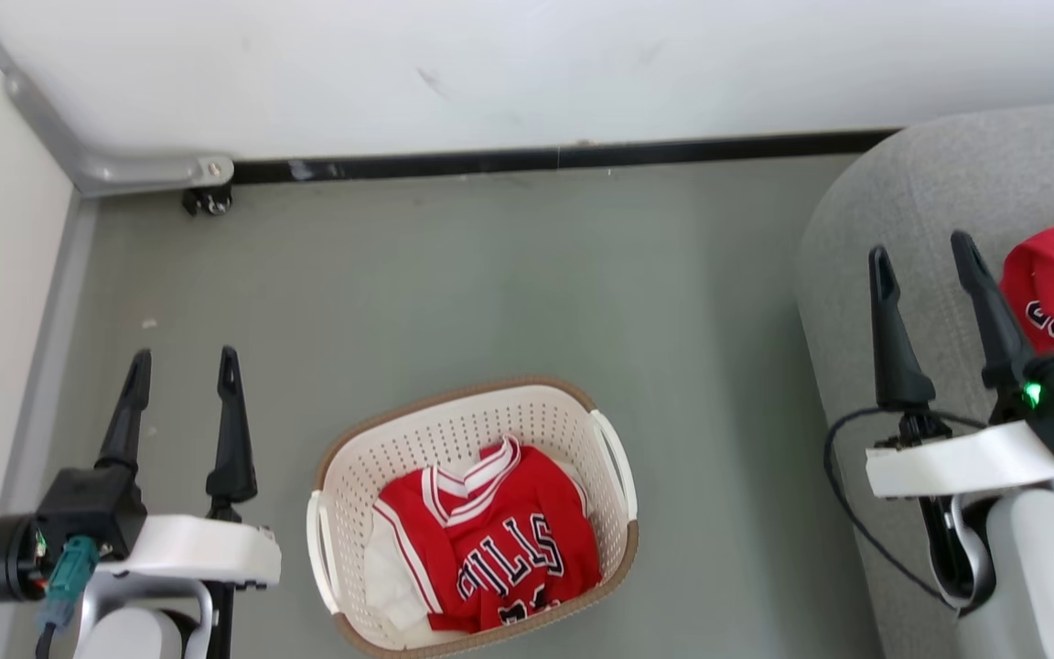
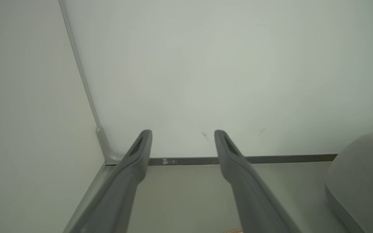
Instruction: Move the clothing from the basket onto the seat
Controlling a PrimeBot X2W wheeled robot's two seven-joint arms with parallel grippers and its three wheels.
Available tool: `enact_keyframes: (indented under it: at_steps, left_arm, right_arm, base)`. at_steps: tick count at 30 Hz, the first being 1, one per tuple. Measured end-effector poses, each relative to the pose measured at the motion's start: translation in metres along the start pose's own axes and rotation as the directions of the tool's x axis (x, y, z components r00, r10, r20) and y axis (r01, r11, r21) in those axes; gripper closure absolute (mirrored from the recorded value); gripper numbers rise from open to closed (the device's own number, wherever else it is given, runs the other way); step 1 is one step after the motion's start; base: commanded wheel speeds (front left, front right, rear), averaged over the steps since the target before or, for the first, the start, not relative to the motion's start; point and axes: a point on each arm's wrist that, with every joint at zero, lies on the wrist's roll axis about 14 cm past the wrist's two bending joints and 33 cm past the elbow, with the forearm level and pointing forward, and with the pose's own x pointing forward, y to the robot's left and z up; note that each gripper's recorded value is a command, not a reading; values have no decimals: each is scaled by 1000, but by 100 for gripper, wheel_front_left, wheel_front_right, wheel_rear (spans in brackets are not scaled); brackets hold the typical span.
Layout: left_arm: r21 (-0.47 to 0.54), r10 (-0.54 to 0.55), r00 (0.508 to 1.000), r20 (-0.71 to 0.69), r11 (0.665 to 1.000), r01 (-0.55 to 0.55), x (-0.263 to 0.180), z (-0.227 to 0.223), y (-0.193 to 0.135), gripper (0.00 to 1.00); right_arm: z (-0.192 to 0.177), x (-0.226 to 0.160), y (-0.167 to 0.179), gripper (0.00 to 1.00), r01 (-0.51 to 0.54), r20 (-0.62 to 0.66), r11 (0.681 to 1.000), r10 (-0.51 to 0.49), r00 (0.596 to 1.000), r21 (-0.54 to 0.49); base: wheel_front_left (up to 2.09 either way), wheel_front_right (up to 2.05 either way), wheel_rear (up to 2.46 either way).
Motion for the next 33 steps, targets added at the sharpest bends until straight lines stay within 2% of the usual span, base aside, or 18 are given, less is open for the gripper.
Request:
enact_keyframes:
  at_steps: [13,33]
  left_arm:
    - [14,-4,1000,-7,1000,4,-35,5,6,0]
    - [13,0,1000,-27,1000,0,-69,1,11,0]
  right_arm:
    - [-2,-45,-1,0,32,-31,999,-32,999,19]
    - [-7,-83,8,0,23,-77,1000,-22,997,10]
  base:
    - [0,0,0]
    - [0,0,0]
